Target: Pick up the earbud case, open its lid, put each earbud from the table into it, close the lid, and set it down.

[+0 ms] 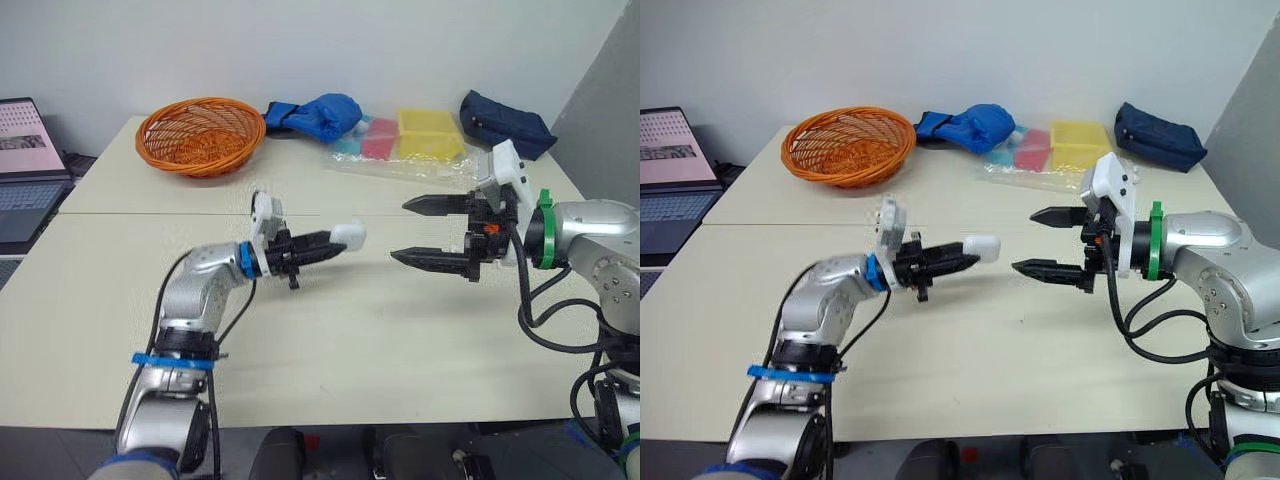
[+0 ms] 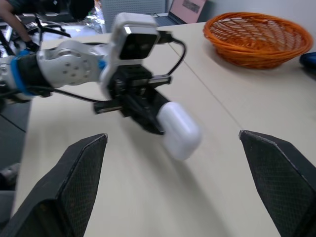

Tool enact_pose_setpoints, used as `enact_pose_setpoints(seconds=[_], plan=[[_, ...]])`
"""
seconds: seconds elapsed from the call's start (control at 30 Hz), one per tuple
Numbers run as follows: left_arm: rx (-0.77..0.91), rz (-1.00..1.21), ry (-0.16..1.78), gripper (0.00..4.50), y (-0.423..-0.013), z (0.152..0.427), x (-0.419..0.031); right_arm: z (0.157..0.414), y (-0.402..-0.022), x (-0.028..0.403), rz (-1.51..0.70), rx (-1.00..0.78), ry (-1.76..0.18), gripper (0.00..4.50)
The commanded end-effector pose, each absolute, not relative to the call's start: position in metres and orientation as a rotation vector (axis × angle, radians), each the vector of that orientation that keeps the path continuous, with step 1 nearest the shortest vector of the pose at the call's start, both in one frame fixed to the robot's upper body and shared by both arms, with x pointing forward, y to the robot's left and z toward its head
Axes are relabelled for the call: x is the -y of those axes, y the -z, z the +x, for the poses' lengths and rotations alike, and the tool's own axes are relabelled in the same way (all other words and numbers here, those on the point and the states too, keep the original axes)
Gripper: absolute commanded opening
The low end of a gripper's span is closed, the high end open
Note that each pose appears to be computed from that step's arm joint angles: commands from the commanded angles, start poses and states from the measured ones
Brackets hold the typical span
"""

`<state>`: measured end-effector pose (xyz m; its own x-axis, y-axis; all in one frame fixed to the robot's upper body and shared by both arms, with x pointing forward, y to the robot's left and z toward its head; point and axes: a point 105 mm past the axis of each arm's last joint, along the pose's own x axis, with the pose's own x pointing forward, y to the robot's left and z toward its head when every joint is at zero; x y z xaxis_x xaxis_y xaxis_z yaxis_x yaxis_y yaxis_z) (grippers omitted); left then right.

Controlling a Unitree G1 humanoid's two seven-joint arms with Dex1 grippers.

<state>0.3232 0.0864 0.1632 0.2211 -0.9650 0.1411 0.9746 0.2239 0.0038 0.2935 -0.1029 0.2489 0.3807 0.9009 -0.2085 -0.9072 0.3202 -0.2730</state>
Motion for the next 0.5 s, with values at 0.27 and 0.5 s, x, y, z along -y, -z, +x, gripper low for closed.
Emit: enact_pose_setpoints(seconds=[0.27, 0.5], plan=[[0.359, -0.071, 1.242, 0.73, -0.171, 0.312, -0.073, 0.31, -0.245, 0.081, -0.563, 0.122, -1.222, 4.47], [0.408, -0.068, 1.222, 0.73, -0.176, 0.31, -0.069, 0.308, -0.238, 0.08, -0.577, 0.078, -1.277, 4.47]])
